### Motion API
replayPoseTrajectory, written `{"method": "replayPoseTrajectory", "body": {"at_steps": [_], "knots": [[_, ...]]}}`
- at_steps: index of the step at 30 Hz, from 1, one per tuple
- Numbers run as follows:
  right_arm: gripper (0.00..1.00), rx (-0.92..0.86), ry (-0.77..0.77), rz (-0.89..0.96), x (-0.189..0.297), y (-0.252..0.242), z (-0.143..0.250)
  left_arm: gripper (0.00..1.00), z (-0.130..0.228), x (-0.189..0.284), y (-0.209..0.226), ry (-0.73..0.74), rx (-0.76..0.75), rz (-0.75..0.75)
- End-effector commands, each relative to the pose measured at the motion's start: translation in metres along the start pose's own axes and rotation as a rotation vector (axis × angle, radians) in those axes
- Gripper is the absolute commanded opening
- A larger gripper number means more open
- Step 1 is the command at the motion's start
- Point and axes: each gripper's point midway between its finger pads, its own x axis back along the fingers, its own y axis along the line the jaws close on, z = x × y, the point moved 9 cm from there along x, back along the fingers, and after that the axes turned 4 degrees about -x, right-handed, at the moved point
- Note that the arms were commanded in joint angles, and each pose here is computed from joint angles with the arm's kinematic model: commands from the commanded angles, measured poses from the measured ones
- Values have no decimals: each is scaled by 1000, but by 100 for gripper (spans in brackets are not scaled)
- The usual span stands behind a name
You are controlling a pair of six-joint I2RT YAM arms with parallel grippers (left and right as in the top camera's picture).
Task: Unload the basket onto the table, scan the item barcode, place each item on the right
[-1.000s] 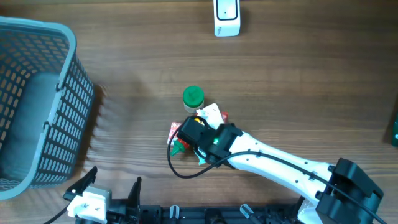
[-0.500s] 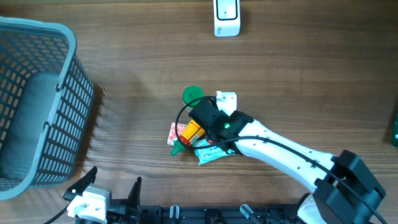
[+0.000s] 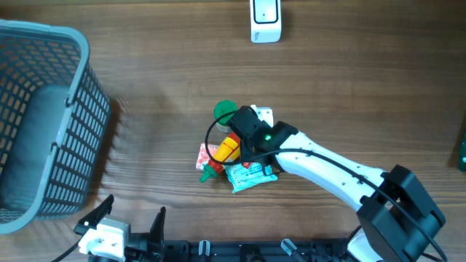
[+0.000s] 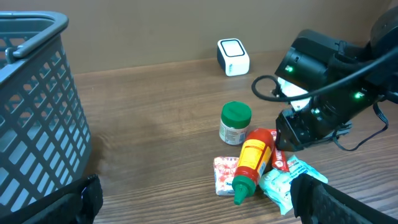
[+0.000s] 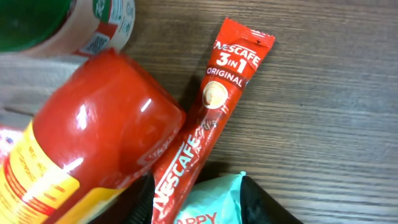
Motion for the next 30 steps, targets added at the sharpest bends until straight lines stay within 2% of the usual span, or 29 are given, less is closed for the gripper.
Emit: {"method": "replayPoseTrajectory", "body": {"at_steps": [1,6,10,14,19,22,25,28,30], "knots": [[54,190,-31,51,6,14,7,100,0,1,0,-9,2,3],[67,411,-188,139,23,48,45,100,0,1,0,-9,2,2],[63,459,-204,134,11,59,49,100,0,1,0,-9,2,2],[62,512,-180,251,-19,55,55,100,0,1,0,-9,2,2],[60,456,-191,275,-23,51,52,100,0,1,0,-9,2,3],[41,435,-172,267,-25,48,48,100,0,1,0,-9,2,2],[5,433,-150,256,-27,46,45,100,0,1,0,-9,2,2],[4,429,-125,194,-12,59,37,100,0,1,0,-9,2,2],[4,407,-105,93,22,74,25,100,0,1,0,-9,2,2]]}}
